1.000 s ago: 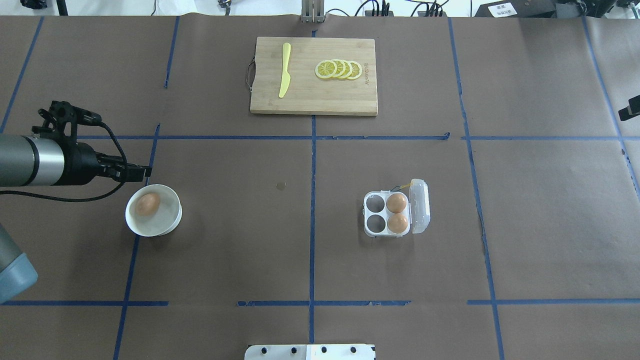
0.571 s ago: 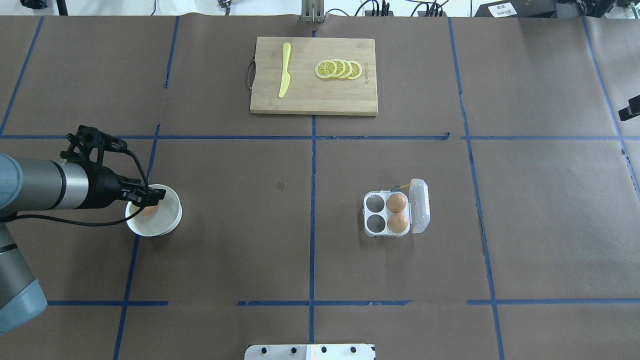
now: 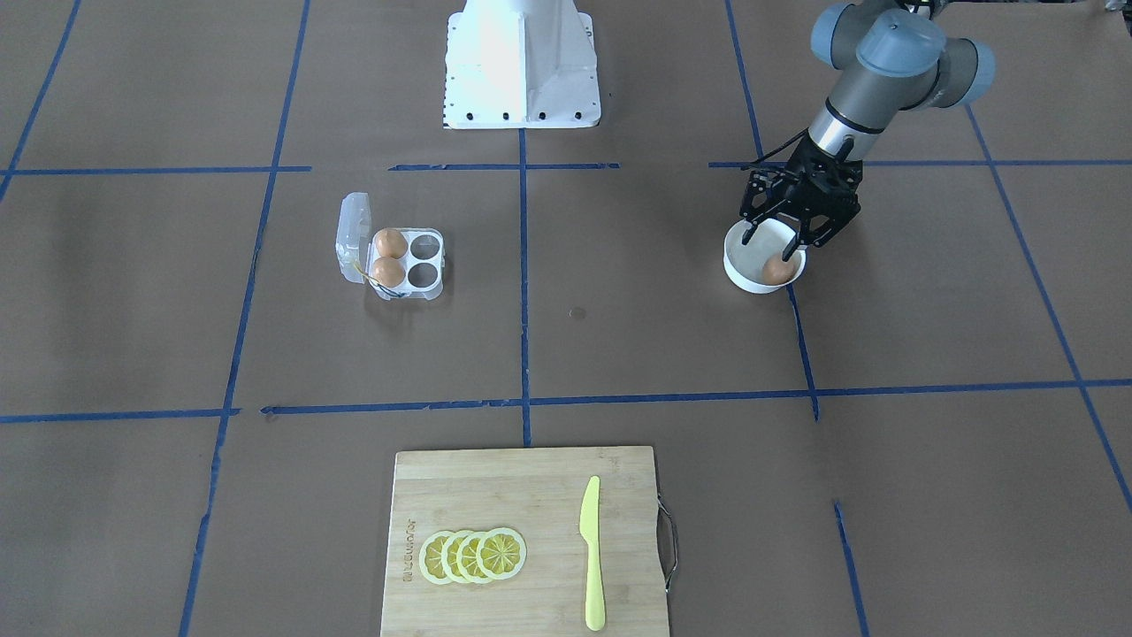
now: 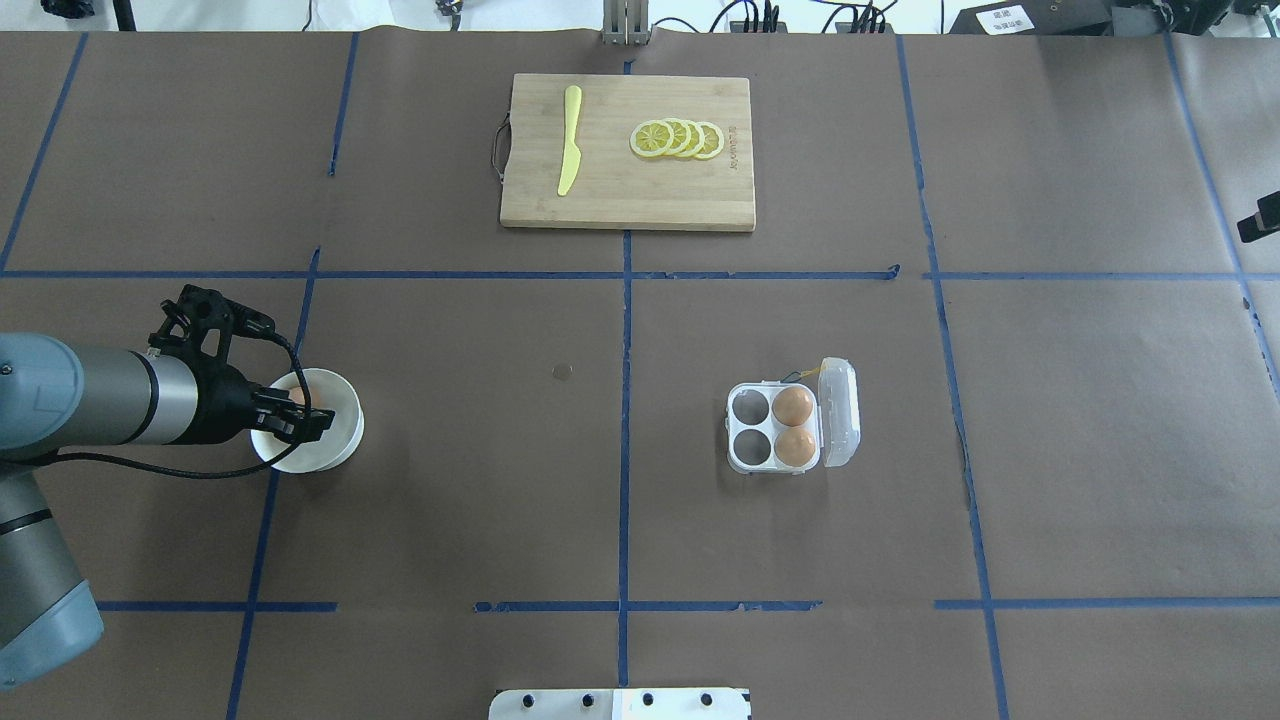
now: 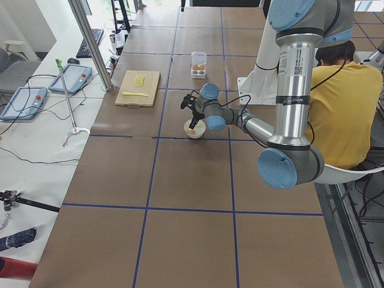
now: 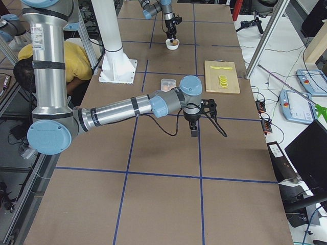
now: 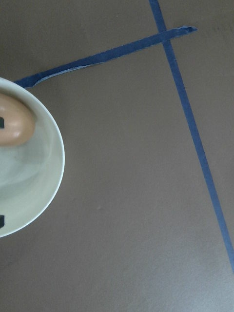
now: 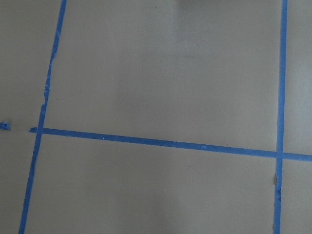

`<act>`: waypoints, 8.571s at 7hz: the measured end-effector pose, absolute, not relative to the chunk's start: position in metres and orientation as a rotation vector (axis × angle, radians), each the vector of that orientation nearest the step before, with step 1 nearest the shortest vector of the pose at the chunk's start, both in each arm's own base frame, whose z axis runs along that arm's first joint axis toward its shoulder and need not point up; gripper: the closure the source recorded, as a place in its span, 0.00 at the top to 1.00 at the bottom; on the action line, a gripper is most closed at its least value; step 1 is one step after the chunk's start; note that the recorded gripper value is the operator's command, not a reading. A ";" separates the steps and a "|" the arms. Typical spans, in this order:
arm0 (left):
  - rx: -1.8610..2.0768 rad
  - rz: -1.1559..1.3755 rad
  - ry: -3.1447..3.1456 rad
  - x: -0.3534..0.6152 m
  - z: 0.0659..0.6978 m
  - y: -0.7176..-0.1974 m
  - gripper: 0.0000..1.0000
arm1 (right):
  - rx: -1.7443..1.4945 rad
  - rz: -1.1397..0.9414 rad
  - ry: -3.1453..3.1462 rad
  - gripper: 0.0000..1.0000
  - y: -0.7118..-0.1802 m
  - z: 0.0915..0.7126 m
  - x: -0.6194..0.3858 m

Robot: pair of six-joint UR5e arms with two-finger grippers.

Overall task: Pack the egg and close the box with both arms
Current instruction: 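Close the left gripper on the brown egg inside the white bowl, then lift the egg with the left gripper and carry it to the carton, then lower the egg into an empty carton cup and open the left gripper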

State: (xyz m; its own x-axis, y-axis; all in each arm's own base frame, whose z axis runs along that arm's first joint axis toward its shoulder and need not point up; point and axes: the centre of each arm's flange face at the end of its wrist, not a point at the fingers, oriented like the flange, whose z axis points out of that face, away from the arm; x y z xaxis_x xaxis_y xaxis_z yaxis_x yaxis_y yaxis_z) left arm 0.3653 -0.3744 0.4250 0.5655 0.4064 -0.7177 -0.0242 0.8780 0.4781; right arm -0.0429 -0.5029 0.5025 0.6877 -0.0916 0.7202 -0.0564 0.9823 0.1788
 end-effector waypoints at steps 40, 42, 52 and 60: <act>1.283 0.515 1.168 0.645 0.161 -0.346 0.00 | 0.188 -0.019 -0.812 1.00 -0.499 0.506 -0.042; 1.275 0.541 1.169 0.663 0.156 -0.337 0.08 | 0.188 -0.019 -0.812 1.00 -0.499 0.507 -0.042; 1.260 0.549 1.178 0.671 0.157 -0.327 0.62 | 0.188 -0.019 -0.812 1.00 -0.499 0.506 -0.042; 1.180 0.478 1.280 0.659 0.148 -0.338 1.00 | 0.186 -0.019 -0.811 1.00 -0.499 0.508 -0.042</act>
